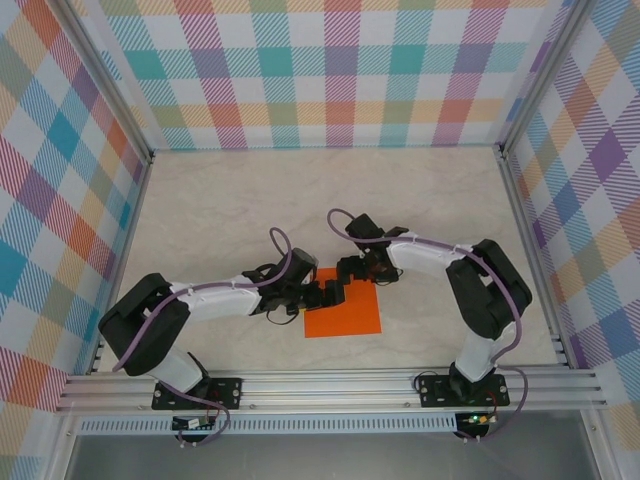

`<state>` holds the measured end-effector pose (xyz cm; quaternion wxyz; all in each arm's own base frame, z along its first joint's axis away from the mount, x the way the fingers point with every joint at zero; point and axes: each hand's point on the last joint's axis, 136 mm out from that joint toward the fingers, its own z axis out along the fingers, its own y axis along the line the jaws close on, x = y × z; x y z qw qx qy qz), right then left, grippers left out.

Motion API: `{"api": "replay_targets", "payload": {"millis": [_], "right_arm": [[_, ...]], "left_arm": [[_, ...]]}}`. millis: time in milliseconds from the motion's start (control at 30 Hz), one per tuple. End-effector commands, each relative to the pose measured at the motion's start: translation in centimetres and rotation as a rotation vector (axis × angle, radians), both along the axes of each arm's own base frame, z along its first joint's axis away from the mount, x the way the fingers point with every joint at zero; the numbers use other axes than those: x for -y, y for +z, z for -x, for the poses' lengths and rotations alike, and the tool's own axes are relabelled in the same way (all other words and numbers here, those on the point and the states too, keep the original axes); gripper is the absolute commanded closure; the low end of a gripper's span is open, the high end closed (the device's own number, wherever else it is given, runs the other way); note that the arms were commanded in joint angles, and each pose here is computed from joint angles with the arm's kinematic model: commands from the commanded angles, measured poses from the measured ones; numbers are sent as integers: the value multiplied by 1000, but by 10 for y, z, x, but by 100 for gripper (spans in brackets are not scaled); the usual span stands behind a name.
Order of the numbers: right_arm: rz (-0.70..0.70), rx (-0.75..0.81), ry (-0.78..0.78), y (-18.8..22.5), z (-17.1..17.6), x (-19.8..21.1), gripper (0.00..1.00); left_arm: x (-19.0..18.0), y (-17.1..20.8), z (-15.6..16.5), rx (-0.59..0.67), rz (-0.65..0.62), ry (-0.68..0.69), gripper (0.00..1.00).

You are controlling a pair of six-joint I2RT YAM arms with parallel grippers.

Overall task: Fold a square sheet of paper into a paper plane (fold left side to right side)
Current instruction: Pick up the square sheet of paper from the bottom-center of the table.

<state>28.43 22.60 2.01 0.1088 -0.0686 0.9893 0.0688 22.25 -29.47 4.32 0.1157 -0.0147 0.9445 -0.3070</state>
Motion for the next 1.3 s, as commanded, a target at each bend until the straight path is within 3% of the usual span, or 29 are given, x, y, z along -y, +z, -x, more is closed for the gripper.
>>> {"api": "replay_targets", "payload": {"millis": [0, 400, 500, 800, 1033, 1267], "right_arm": [[-4, -106, 9, -15, 23, -9, 0], [-190, -145, 109, 10, 56, -56, 4], [-170, -133, 118, 13, 55, -52, 13], [-201, -129, 138, 22, 58, -47, 57], [-429, -119, 116, 41, 52, -47, 72], [-810, -49, 125, 96, 38, -27, 73]], "left_arm": [[-6, -22, 11, -61, -42, 10, 0], [-11, -28, 10, -51, -55, 29, 0], [-11, -23, 7, -35, -45, 32, 0], [-13, 13, -2, 81, -7, 38, 0], [-42, 60, -11, 242, -59, 78, 0], [-56, 101, -19, 376, 33, 113, 0]]}}
